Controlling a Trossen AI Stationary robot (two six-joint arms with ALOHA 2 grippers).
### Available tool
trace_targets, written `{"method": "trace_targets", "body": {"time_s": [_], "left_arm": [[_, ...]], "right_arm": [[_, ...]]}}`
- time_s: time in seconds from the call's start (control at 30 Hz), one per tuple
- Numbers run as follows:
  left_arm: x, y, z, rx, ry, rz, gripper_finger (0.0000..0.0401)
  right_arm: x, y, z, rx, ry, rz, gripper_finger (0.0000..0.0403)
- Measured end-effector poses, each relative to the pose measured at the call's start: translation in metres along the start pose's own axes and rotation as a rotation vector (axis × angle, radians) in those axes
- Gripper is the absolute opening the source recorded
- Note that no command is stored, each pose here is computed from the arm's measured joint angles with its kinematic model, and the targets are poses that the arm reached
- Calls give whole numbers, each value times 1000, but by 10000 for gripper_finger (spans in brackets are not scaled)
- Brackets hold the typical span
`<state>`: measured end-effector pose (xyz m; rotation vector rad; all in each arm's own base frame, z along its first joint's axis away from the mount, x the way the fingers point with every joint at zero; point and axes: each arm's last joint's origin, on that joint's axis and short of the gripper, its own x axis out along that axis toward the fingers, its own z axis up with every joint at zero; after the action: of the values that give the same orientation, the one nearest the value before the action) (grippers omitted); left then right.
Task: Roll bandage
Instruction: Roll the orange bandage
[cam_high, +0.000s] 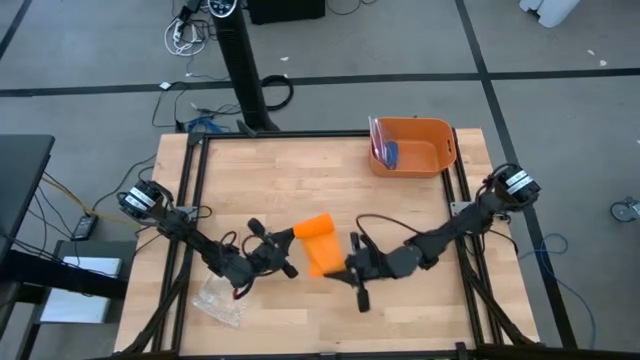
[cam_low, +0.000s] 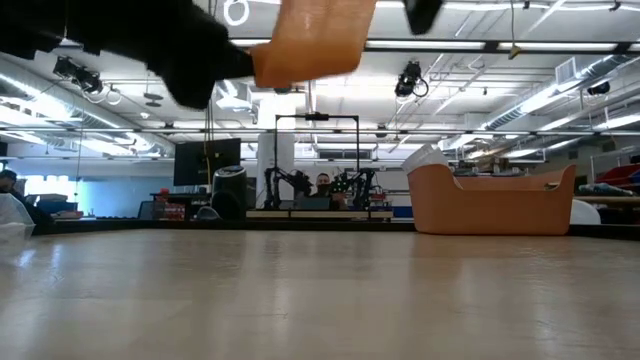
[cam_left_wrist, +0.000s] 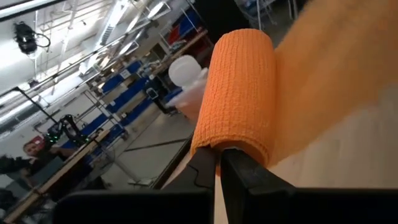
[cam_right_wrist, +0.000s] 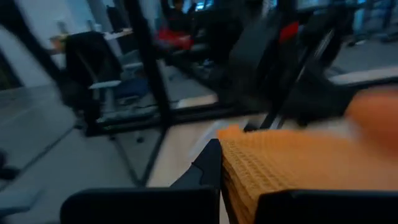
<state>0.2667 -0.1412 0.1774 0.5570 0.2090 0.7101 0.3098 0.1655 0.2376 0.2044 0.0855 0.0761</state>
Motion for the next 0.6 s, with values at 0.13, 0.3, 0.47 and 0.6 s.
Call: {"method": "trace_targets", "body": {"time_s": [0.13, 0.3, 0.47, 0.6], "left_arm": [[0, -3, -6, 33, 19, -12, 12], [-5, -6, -5, 47, 9, -35, 12], [-13, -9, -6, 65, -4, -65, 12], [-18, -12, -2, 62, -32, -112, 12]], "right_arm": [[17, -12, 22, -55, 51, -54, 1], [29, -28, 42, -93, 103, -124, 0], [35, -39, 56, -104, 121, -166, 0], [38, -48, 61, -99, 130, -183, 0]]}}
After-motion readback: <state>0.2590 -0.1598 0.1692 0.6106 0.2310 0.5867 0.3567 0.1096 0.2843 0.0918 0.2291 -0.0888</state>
